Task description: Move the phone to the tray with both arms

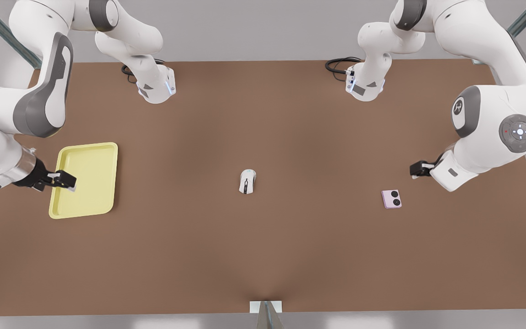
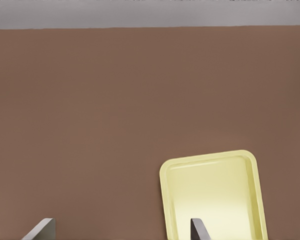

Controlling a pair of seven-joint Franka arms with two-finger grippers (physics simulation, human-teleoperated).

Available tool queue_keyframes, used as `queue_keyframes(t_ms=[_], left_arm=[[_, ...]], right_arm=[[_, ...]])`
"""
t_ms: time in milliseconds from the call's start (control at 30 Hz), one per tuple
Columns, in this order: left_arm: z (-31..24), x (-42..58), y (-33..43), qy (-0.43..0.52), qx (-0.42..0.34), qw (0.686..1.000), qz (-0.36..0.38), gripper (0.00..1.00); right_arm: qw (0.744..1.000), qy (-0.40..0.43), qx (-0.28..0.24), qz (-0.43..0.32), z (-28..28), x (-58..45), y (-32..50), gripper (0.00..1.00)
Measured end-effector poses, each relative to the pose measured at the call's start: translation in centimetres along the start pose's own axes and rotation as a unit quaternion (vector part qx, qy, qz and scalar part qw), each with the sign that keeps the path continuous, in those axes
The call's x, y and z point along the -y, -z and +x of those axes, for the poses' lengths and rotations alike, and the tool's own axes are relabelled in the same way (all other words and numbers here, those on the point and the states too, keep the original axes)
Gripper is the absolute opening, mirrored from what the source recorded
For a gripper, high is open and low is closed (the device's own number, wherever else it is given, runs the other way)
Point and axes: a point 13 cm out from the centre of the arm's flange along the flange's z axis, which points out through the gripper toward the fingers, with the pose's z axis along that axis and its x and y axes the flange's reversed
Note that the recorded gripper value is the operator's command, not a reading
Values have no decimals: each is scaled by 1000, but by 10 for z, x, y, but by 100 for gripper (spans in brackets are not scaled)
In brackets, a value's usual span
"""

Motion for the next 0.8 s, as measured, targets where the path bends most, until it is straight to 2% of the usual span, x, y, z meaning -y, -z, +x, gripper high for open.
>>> queue_keyframes(t_ms=[100,200,267,400,567,800], left_arm=[[-11,1,-20,-1,-1,1000,0,100],[-5,1,-115,6,-46,999,10,100],[18,1,-190,15,-67,998,18,100],[29,-10,-277,37,-42,998,19,100],[24,-35,-336,63,3,998,9,100],[13,-43,-376,60,57,997,0,100]], right_arm=[[1000,3,5,0,-2,0,1,100],[1000,5,8,1,-4,0,2,100],[1000,6,10,1,-5,0,2,100],[1000,8,12,1,-5,0,2,100],[1000,11,13,1,-6,0,2,100],[1000,13,13,1,-6,0,2,100]])
